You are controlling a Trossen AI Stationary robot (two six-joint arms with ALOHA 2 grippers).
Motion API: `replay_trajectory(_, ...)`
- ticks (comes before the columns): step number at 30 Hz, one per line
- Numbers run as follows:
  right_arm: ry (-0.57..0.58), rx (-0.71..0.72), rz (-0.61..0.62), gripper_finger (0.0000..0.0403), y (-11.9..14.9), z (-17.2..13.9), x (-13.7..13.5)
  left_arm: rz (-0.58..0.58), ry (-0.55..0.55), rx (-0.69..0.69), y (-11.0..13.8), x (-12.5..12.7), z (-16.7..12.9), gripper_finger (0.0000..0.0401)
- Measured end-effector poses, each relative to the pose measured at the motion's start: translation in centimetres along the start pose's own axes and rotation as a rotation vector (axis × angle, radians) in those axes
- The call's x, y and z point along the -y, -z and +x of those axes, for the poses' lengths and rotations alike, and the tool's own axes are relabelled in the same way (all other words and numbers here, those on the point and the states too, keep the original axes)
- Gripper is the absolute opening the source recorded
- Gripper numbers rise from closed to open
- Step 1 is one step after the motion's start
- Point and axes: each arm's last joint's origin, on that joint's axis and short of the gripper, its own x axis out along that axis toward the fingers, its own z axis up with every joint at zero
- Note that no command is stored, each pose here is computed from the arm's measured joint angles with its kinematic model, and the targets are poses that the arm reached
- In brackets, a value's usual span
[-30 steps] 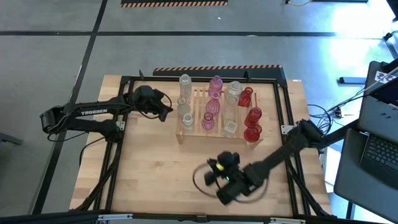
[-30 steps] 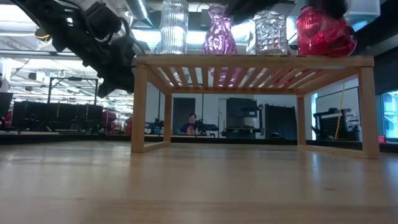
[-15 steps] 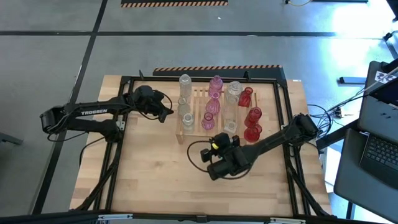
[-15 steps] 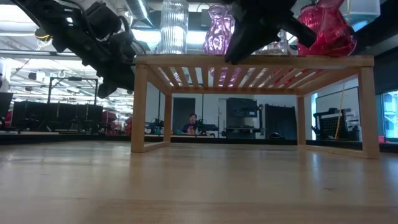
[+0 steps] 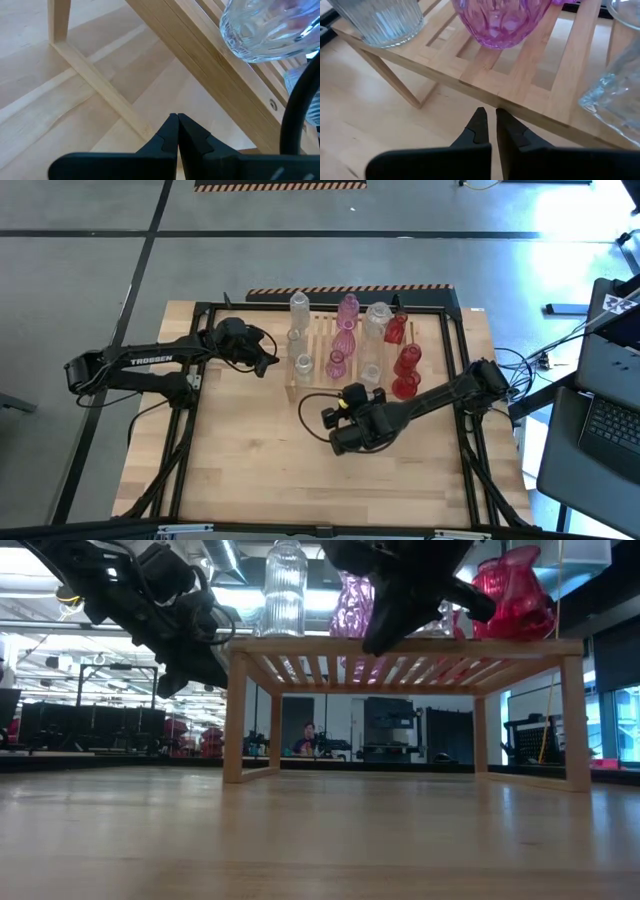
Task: Sort vases onto shelf
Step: Adjust the shelf on the top right of the table
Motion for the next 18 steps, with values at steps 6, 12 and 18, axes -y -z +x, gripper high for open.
replay_trajectory(6, 0.035, -0.005, -0.014, 0.0000, -0.40, 0.48, 0.38, 0.000, 0.000, 0.000, 0.00, 0.00, 0.00, 0.0000)
replay_trajectory(12, 0.062, -0.006, -0.026, 0.0000, -0.67, 0.81, 0.68, -0.001, 0.006, 0.011, -0.11, 0.06, 0.00, 0.0000)
replay_trajectory(18, 0.065, -0.005, -0.023, 0.0000, -0.77, 0.93, 0.70, -0.089, 0.027, 0.067, -0.83, -0.09, 0.08, 0.0000)
